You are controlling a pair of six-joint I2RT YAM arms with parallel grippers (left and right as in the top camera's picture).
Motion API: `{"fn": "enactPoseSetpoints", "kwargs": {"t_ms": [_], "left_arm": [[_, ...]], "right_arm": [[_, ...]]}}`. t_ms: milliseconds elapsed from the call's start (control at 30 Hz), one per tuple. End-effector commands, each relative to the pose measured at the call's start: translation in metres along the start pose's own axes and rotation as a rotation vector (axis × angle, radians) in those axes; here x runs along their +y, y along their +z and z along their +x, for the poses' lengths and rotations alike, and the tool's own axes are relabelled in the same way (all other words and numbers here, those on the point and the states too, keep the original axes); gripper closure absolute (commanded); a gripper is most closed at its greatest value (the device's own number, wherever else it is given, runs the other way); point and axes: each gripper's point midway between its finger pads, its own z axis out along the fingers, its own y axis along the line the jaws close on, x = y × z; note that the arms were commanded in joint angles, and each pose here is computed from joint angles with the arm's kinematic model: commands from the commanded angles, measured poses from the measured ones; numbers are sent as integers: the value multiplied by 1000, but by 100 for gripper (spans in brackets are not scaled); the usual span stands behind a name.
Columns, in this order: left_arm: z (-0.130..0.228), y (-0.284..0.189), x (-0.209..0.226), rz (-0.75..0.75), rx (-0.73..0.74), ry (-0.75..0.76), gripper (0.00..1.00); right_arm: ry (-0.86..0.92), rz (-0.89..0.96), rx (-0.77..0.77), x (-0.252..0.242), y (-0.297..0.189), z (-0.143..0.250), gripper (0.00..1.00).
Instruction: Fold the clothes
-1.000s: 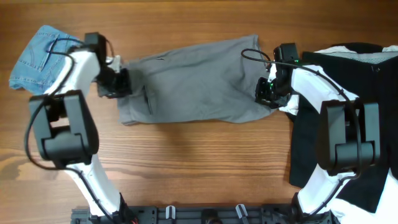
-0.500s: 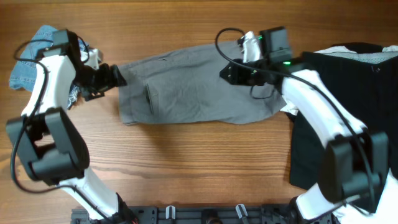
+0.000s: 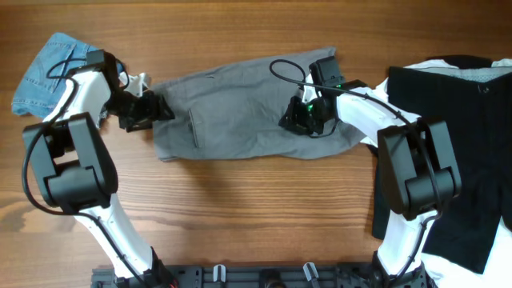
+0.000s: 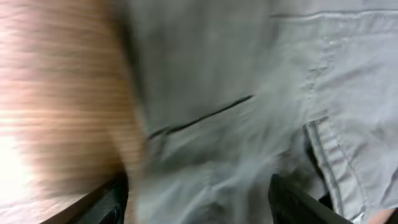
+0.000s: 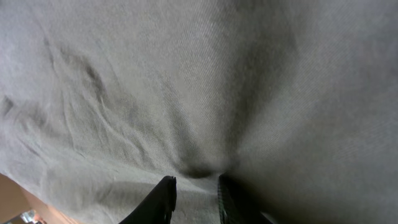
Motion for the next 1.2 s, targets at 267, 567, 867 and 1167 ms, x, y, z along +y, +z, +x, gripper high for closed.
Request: {"fn": "enactPoseSetpoints", "kwargs": {"t_ms": [267,567,867,1167], "left_arm": [[49,51,-33,-38,250,59,96],[48,-125,-14,-342,116,-37,96],[38,-158,-152,-158,-160,192,96],[40,-46,-236,-126,-55,202,91]], "right_arm": [[-8,49,1,-8,-6,4,78],[-148,164,-177,13,-106,10,77],[-190,289,-267,2,-136,7,72],[-170,300,-252,-5,-137,9,72]]}}
